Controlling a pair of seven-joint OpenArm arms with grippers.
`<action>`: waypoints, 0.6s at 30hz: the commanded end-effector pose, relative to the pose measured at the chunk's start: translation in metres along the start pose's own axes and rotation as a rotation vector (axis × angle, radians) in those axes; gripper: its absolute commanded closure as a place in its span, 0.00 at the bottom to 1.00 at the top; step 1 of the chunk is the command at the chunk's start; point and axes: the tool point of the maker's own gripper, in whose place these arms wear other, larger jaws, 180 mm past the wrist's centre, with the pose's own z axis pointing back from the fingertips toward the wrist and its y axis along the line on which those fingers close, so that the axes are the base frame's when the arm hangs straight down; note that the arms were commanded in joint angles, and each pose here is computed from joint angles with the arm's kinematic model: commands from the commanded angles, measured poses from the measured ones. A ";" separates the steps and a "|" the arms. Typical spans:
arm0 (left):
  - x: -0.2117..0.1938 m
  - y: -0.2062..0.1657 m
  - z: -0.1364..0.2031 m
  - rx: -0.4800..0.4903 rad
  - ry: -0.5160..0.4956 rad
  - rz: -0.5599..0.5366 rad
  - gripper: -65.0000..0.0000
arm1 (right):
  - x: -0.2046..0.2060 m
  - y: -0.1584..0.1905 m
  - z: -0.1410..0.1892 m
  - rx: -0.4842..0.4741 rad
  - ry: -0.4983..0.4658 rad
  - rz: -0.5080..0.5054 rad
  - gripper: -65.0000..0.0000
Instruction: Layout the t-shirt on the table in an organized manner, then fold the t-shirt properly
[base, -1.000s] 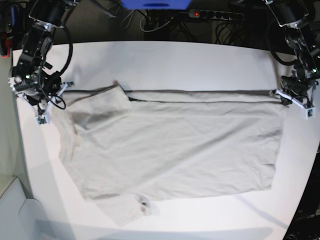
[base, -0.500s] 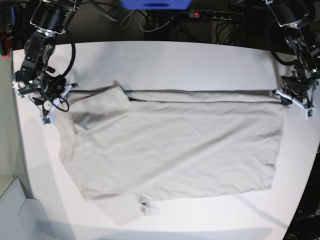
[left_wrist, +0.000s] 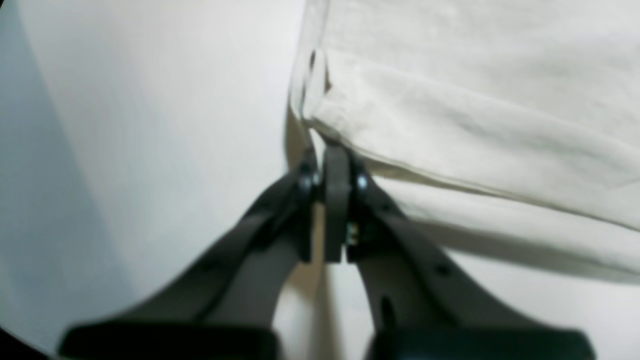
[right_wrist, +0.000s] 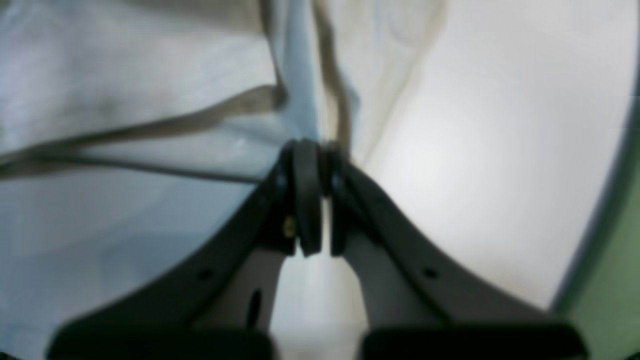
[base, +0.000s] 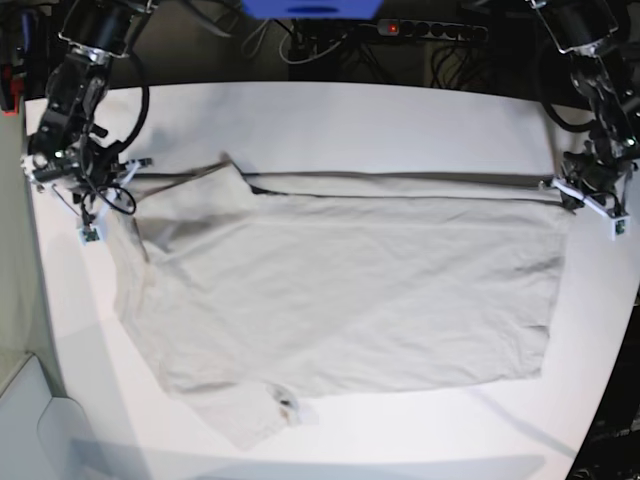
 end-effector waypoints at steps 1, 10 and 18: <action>0.023 0.006 0.011 0.017 -0.064 -0.036 1.00 | 0.017 -0.010 0.012 -0.034 -0.056 0.031 1.00; 0.052 -0.009 0.039 0.026 -0.118 -0.122 1.00 | 0.042 -0.018 0.040 -0.097 -0.153 0.068 1.00; 0.081 -0.010 0.033 0.023 -0.169 -0.099 1.00 | 0.076 -0.026 0.043 -0.114 -0.209 0.105 1.00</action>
